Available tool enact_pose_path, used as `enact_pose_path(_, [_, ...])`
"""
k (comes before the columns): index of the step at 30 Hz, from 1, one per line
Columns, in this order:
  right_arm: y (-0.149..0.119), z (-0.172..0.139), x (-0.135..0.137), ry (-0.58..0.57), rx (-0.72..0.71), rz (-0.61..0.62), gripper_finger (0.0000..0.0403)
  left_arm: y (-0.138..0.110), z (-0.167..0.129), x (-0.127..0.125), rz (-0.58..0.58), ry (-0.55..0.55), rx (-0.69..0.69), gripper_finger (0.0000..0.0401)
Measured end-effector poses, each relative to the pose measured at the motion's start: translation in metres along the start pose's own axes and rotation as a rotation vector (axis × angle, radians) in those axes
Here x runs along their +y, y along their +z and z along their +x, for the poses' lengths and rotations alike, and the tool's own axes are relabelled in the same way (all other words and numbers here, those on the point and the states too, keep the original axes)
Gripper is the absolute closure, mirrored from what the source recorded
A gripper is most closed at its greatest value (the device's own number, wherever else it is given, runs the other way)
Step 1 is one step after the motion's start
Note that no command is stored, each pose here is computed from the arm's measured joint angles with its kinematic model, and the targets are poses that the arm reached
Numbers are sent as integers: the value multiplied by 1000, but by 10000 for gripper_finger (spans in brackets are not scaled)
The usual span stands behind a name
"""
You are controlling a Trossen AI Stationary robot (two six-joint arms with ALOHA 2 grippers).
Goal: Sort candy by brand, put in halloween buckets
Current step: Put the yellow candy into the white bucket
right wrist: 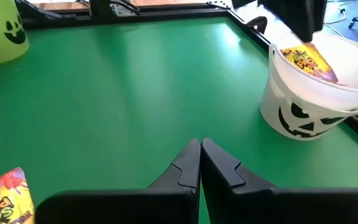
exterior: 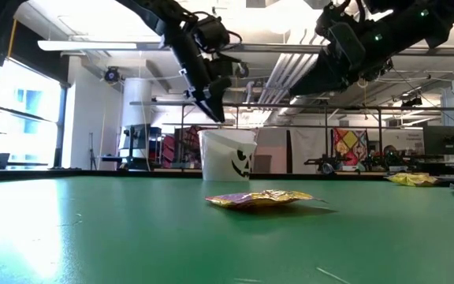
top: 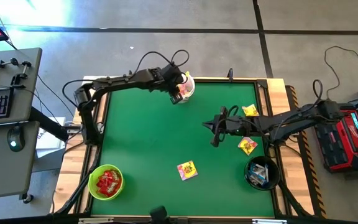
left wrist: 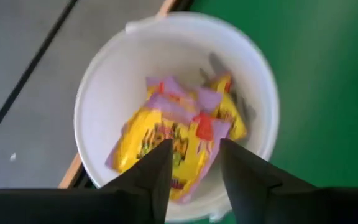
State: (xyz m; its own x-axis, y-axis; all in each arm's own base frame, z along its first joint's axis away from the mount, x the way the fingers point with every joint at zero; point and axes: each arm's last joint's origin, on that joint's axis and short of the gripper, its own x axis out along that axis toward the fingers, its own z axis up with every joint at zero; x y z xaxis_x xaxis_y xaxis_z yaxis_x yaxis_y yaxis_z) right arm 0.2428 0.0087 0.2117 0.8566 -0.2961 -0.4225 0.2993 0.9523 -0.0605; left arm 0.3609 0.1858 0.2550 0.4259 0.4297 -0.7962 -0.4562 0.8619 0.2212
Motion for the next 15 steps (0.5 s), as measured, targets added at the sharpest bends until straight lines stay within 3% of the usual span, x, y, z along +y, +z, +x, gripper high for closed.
enact_pose_path(11, [3, -15, -21, -63, 38, 27, 403, -14, -17, -22, 5, -20, -205, 260])
enact_pose_path(15, [1, -27, -38, -167, 88, 56, 403, -24, -29, -31, 9, -33, -279, 260])
